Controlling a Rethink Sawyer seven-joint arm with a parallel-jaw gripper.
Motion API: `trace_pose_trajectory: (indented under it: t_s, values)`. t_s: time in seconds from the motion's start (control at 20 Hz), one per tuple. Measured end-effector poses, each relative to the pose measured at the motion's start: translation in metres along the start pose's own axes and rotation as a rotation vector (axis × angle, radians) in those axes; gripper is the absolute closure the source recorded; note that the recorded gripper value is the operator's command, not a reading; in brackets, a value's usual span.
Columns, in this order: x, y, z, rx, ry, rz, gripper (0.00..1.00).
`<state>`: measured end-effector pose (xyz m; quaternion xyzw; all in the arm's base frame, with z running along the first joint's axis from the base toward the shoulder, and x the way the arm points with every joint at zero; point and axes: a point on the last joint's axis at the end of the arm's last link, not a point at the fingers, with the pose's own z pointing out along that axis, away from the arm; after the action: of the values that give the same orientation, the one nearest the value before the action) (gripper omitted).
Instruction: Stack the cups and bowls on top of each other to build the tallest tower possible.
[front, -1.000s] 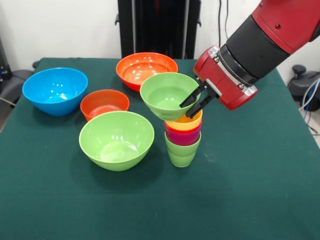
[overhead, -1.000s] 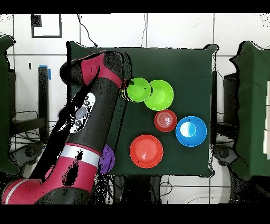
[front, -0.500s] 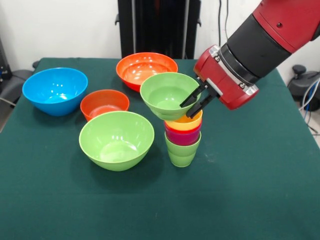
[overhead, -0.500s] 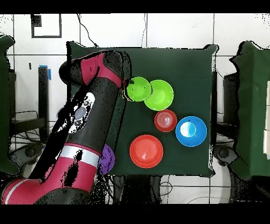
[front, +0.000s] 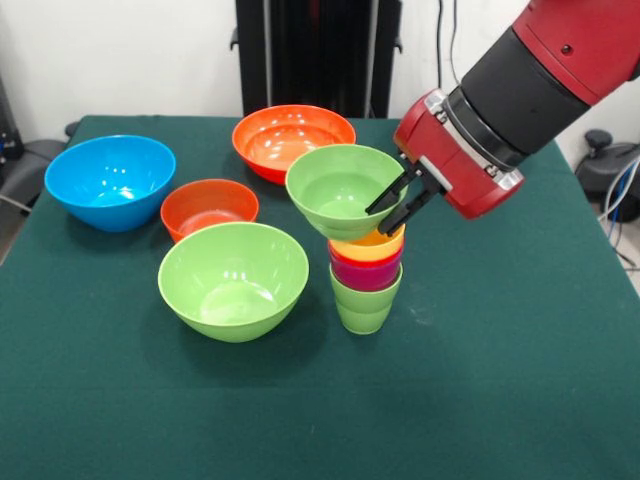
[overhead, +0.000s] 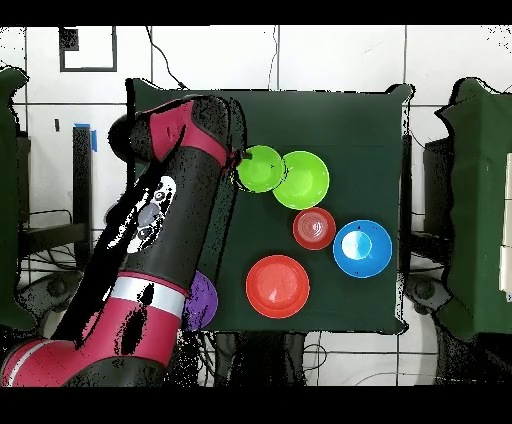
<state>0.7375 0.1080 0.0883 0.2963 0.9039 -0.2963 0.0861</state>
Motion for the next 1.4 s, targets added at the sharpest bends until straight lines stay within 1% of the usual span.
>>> trace_pose_trajectory:
  t_s: [0.8,1.4]
  values:
    - [0.001,0.007,-0.017,0.014,0.017,-0.004,1.00]
    - [0.003,0.008,-0.019,0.013,0.015,-0.007,1.00]
